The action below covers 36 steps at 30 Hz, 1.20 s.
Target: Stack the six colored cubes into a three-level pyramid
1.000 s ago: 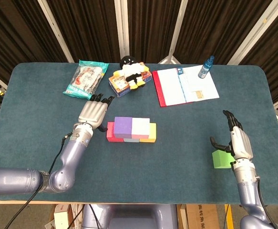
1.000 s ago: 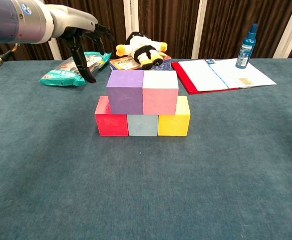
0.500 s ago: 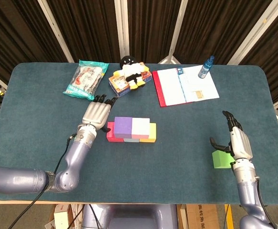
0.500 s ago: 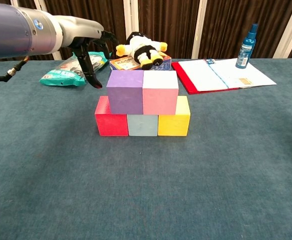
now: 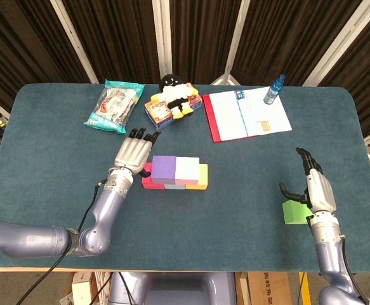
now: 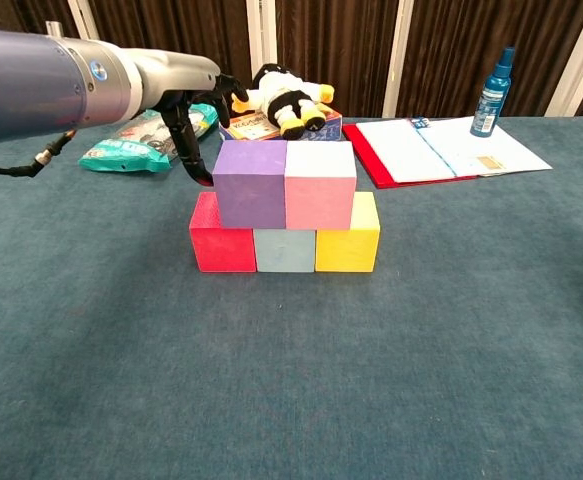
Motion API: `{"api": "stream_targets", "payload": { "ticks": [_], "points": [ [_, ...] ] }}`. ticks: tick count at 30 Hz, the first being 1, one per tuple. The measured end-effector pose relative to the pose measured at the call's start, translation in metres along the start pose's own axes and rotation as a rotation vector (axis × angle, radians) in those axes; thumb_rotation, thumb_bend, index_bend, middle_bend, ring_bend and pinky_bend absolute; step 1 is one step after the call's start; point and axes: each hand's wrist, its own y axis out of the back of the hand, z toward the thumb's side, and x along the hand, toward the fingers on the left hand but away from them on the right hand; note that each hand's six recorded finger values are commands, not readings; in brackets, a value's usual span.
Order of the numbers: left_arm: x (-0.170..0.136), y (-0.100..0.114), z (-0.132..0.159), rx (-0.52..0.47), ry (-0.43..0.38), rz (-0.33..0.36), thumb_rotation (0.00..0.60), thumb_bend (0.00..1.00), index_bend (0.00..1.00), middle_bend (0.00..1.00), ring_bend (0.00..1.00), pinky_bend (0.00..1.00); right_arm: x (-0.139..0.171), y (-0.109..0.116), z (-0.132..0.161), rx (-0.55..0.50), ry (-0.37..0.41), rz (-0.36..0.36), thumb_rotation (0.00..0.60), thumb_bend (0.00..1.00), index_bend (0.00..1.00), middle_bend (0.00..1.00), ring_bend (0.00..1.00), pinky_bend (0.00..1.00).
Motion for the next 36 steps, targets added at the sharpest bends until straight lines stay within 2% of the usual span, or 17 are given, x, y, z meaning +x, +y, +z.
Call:
{"api": "stream_targets", "payload": {
  "ticks": [23,36],
  "points": [
    [0.0034,-0.0013,0.0077,0.003,-0.015,0.017,0.600,0.21,0.00,0.16,0.01,0.00,0.0001,-0.0012,-0.0007,0.000,-0.002,0.003,0.600,0.36,0.00,0.00,0.00,0.00],
    [0.0003,0.0008,0.0031,0.004,-0.010,0.004,0.600,0.21,0.00,0.16,0.01,0.00,0.0007,-0.0029,-0.0006,0.003,-0.001,0.009,0.600,0.36,0.00,0.00,0.00,0.00]
  ]
}}
